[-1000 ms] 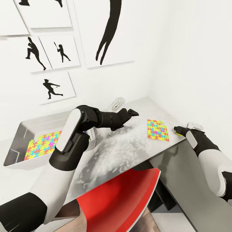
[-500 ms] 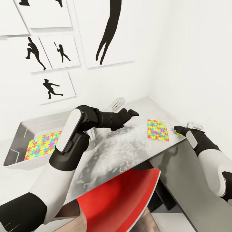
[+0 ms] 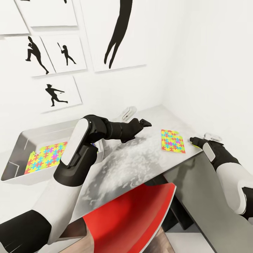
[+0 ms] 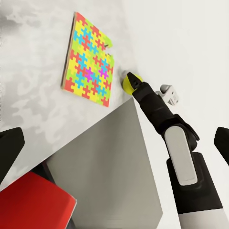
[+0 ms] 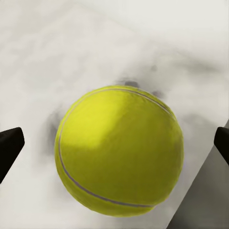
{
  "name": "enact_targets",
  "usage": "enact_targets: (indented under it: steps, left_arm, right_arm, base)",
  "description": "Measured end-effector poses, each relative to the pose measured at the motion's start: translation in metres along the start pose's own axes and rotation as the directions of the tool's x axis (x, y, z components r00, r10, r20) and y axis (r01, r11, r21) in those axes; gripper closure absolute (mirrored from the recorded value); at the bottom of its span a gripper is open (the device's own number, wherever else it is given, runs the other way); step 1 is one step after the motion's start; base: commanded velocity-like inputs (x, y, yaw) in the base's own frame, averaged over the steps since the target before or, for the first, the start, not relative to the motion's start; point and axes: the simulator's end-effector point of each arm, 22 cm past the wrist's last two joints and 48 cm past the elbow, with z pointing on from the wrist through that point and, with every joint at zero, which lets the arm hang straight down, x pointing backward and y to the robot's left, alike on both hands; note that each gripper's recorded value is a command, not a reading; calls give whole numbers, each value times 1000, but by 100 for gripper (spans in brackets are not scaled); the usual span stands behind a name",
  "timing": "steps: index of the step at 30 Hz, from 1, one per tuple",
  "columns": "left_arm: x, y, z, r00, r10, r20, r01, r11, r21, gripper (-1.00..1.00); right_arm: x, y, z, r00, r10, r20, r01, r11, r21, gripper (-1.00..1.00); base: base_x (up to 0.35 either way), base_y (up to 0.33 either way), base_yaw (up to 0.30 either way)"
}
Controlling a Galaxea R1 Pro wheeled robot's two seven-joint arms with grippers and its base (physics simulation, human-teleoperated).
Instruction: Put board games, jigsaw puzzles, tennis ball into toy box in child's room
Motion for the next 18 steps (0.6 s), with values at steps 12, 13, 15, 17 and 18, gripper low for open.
enact_targets:
  steps: [12,13,15,17,18]
  left_arm:
    - [0,1,1,1000,0,0,0,1000,0,-100]
    - [0,2,1,1000,0,1,0,1000,0,-100]
    - [0,3,2,1000,0,1,0,1000,-1,-100]
    - [1,3,2,1000,0,1,0,1000,-1,-100]
    - [1,3,2,1000,0,1,0,1000,-1,-100]
  right_arm:
    - [1,0,1,1000,0,0,0,1000,0,-100]
    - [2,0,2,1000,0,0,0,1000,0,-100]
    - [3,0,3,1000,0,0,0,1000,0,-100]
    - [3,0,3,1000,0,0,0,1000,0,-100]
    - [3,0,3,1000,0,0,0,1000,0,-100]
  base:
    - [0,0,0]
    - [0,0,0]
    - [0,0,0]
    - [0,0,0]
    - [0,0,0]
